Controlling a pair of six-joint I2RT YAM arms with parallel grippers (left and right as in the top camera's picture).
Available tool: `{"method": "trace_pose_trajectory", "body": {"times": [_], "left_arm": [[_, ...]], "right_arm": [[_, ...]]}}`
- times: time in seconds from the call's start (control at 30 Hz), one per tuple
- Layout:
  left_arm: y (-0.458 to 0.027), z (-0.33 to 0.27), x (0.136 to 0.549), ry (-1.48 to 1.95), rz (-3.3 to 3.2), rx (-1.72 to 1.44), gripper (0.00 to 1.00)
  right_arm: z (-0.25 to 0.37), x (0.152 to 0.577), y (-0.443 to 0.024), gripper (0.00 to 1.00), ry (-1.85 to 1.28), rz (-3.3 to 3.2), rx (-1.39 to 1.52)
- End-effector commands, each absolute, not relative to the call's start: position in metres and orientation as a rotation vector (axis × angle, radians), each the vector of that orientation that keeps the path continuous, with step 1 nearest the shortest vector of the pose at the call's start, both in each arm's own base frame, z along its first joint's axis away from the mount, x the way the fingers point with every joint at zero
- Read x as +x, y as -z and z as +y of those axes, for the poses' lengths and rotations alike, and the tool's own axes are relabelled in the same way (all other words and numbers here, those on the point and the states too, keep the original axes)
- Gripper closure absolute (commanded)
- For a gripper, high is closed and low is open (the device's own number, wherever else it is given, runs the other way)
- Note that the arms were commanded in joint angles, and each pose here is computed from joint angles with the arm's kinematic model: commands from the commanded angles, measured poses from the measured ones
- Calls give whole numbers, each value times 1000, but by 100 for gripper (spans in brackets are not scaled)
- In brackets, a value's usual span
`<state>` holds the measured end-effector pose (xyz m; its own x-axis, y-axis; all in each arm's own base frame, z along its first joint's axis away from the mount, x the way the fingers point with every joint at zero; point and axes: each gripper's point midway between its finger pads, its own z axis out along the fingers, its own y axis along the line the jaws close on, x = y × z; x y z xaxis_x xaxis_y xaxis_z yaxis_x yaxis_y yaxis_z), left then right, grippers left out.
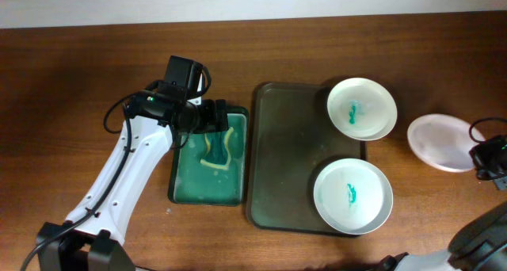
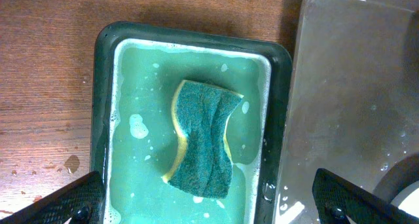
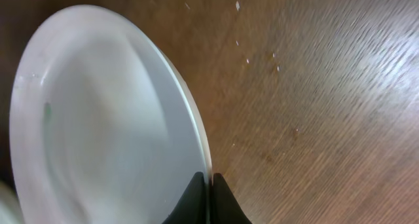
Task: Clean dirty plates on tray and stack at the side
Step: 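Carry bowl right and set it on table beside tray, then move right gripper back to grip rim of top plate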
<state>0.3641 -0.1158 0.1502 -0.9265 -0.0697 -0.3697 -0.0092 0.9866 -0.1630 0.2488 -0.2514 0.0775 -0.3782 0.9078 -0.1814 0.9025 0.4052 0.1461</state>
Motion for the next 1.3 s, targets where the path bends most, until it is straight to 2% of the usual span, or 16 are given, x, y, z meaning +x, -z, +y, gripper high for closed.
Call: {"method": "trace_pose_trajectory", "body": {"times": [0.0, 0.03, 0.07, 0.1, 0.13, 0.2, 0.33, 0.43, 0.5, 0.53, 0.73, 0.9, 1.0, 1.1, 1.13, 1.27], "left_arm": [[-151, -114, 364, 215, 2745, -60, 1], [-151, -114, 364, 215, 2745, -60, 1], [-151, -114, 364, 215, 2745, -60, 1], [-151, -114, 364, 215, 2745, -60, 1], [-151, -114, 364, 215, 2745, -60, 1], [-151, -114, 364, 215, 2745, -60, 1], [-151, -114, 364, 215, 2745, -58, 1], [-151, -115, 364, 215, 2745, -57, 1], [-151, -115, 364, 215, 2745, -57, 1], [-151, -115, 364, 215, 2745, -58, 1], [-151, -114, 364, 215, 2745, -59, 1], [-151, -114, 364, 215, 2745, -59, 1], [-151, -114, 364, 215, 2745, -58, 1], [-151, -114, 364, 215, 2745, -58, 1], [-151, -114, 364, 215, 2745, -59, 1], [-151, -114, 364, 215, 2745, -58, 1]], "right_arm": [[-249, 243, -65, 96, -40, 2467, 1656], [-246, 239, -64, 96, -37, 2483, 1669], [-244, 236, -64, 85, -41, 2494, 1678], [-240, 233, -64, 62, -49, 2508, 1689], [-237, 234, -66, 52, -75, 2507, 1685], [-227, 245, -78, 47, -180, 2476, 1637], [-155, 312, -140, 45, -489, 2493, 979], [-101, 349, -145, 45, -410, 2588, 522], [-101, 372, -133, 30, -222, 2605, 424], [-104, 382, -126, 30, -165, 2603, 406], [-106, 425, -65, 44, -184, 2614, 252], [-105, 430, -30, 47, -216, 2652, 243], [-101, 428, -22, 62, -252, 2671, 249], [-99, 421, -19, 91, -265, 2700, 260], [-94, 416, -19, 96, -299, 2716, 261], [-60, 411, -49, 96, -541, 2668, 242]]}}
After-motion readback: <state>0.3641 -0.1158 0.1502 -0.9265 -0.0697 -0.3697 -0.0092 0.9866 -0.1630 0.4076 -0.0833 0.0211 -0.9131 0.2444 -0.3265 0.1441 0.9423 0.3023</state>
